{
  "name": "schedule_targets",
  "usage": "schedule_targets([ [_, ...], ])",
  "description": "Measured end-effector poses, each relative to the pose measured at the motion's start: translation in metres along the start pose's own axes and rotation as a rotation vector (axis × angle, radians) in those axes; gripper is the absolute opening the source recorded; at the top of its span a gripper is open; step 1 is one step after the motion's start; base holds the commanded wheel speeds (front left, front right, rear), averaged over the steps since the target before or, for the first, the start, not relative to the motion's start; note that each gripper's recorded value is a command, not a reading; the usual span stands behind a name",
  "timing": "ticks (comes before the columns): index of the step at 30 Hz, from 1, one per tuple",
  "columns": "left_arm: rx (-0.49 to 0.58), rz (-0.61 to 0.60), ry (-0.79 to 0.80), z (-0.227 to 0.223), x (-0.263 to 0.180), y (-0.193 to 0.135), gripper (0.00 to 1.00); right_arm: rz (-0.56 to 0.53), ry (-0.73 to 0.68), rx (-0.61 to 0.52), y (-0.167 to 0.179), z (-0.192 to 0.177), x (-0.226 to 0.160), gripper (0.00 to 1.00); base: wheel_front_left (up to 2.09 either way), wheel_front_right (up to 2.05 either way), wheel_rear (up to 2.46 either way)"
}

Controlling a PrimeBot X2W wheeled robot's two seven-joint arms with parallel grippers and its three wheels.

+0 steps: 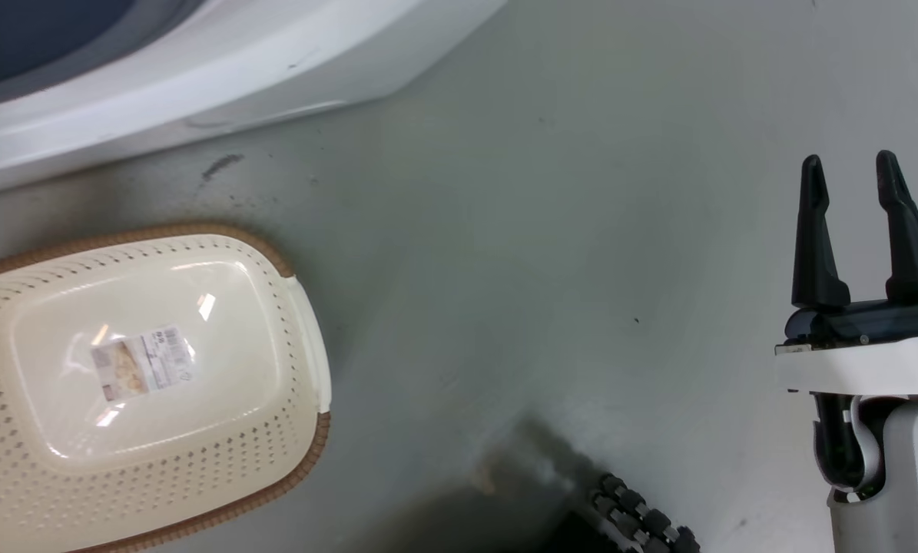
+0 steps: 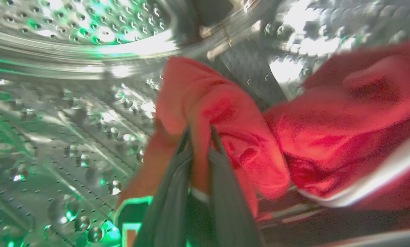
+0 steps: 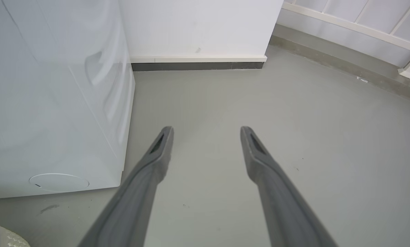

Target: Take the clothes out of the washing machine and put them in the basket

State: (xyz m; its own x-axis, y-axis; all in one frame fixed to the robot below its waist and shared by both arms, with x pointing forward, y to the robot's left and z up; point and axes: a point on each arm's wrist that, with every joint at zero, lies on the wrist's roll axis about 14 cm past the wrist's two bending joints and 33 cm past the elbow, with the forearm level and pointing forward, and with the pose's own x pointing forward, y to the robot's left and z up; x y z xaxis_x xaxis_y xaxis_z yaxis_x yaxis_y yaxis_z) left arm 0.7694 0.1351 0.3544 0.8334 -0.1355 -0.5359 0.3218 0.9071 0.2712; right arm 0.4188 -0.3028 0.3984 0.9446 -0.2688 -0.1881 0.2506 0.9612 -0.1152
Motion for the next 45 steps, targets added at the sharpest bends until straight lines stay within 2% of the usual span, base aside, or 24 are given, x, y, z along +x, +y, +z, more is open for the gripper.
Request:
schedule_targets([
  [5,-0.093,-0.011,-0.200,0.032,-0.031,-0.006,0.00,0.007,-0.067,-0.018,0.000,0.024,-0.002,1.00,0.00,0.00,0.00],
  [10,-0.141,-0.018,-0.295,0.035,-0.067,-0.013,0.00,0.020,-0.126,-0.016,0.003,0.045,-0.007,1.00,0.00,0.00,0.00],
  [14,-0.147,-0.043,-0.365,0.032,-0.099,-0.031,0.00,0.043,-0.160,-0.010,0.010,0.058,-0.014,1.00,0.00,0.00,0.00],
  [19,-0.203,-0.017,-0.461,0.037,-0.141,-0.026,0.00,0.077,-0.213,-0.003,0.021,0.077,-0.023,1.00,0.00,0.00,0.00],
  [30,-0.212,0.053,-0.639,0.063,-0.235,0.003,0.00,0.152,-0.321,0.010,0.044,0.113,-0.040,1.00,0.00,0.00,0.00],
  [33,-0.186,0.057,-0.644,0.051,-0.258,0.000,0.00,0.182,-0.342,-0.020,0.053,0.120,-0.048,1.00,0.00,0.00,0.00],
  [38,-0.190,0.083,-0.708,0.051,-0.300,0.006,0.00,0.217,-0.379,-0.007,0.064,0.132,-0.056,1.00,0.00,0.00,0.00],
  [45,-0.253,0.102,-0.728,0.017,-0.347,-0.001,0.00,0.253,-0.406,0.004,0.075,0.141,-0.066,1.00,0.00,0.00,0.00],
])
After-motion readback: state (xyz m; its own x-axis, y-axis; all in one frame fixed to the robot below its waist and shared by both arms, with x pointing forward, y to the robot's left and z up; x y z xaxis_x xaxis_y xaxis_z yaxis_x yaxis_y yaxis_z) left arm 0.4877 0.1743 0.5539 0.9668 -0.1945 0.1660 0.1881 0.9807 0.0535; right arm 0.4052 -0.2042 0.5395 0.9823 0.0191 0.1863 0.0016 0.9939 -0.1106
